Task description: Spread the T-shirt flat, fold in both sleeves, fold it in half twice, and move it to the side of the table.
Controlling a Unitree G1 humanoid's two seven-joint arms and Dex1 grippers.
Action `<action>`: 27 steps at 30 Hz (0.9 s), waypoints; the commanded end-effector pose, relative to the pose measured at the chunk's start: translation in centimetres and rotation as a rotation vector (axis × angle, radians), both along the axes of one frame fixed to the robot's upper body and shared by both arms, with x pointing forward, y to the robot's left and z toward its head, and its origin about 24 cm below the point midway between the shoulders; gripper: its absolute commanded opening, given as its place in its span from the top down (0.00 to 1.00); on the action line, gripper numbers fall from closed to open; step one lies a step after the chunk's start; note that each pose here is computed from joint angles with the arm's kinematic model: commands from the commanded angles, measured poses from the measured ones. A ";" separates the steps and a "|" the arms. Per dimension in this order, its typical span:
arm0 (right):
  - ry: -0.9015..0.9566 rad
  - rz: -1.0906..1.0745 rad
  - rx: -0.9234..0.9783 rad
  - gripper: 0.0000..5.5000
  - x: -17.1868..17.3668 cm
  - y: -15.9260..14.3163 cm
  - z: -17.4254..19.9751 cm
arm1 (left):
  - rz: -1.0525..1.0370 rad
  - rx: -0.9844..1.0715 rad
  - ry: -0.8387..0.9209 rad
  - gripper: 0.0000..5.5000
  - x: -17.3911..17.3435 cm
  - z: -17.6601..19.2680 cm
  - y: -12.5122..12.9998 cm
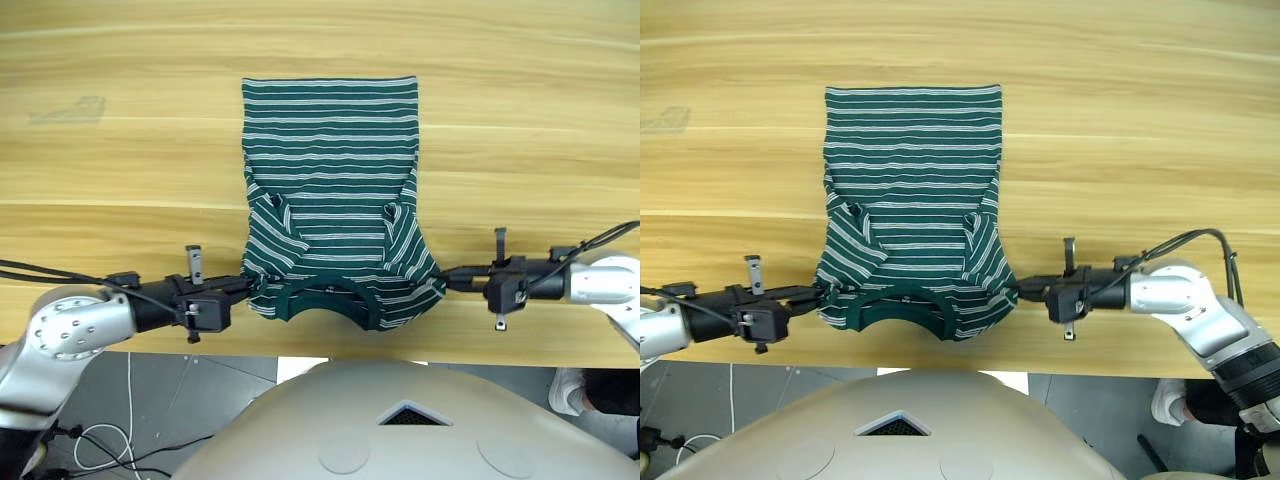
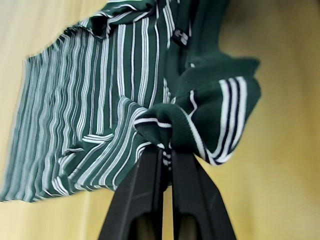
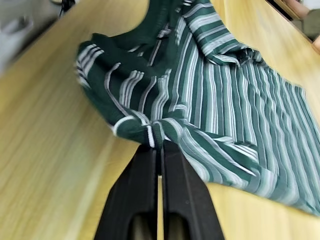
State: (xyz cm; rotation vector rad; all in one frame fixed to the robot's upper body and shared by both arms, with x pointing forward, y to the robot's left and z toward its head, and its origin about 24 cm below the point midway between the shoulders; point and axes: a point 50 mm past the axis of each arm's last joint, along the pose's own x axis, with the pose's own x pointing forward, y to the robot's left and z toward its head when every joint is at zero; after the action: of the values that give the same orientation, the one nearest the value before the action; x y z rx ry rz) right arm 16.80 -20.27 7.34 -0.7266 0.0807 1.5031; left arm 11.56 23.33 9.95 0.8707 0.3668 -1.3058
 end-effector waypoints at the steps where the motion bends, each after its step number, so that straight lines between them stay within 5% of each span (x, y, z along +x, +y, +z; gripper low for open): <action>1: 0.021 -0.066 0.018 1.00 0.9 -0.8 2.9 | 0.079 0.001 0.069 0.99 -1.3 2.3 1.2; 12: 0.044 -0.070 0.127 1.00 0.5 0.5 6.5 | 0.077 -0.153 0.051 0.99 -0.7 7.8 1.1; 19: -0.051 -0.068 0.142 1.00 7.3 2.9 6.0 | 0.074 -0.177 -0.013 0.99 6.1 5.5 0.1; 23: -0.144 -0.161 0.149 1.00 12.9 4.2 5.7 | 0.207 -0.185 -0.192 0.99 13.6 4.1 0.2; 27: -0.206 -0.249 0.140 1.00 16.4 5.1 5.3 | 0.307 -0.172 -0.210 0.99 16.3 2.5 1.6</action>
State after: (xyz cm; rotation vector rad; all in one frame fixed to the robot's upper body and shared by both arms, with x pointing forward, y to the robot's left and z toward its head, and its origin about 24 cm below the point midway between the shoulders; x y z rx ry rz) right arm 31.78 -15.60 12.63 -0.6898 -0.0791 1.2149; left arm 26.91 24.19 13.20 0.7561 0.1837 -0.9821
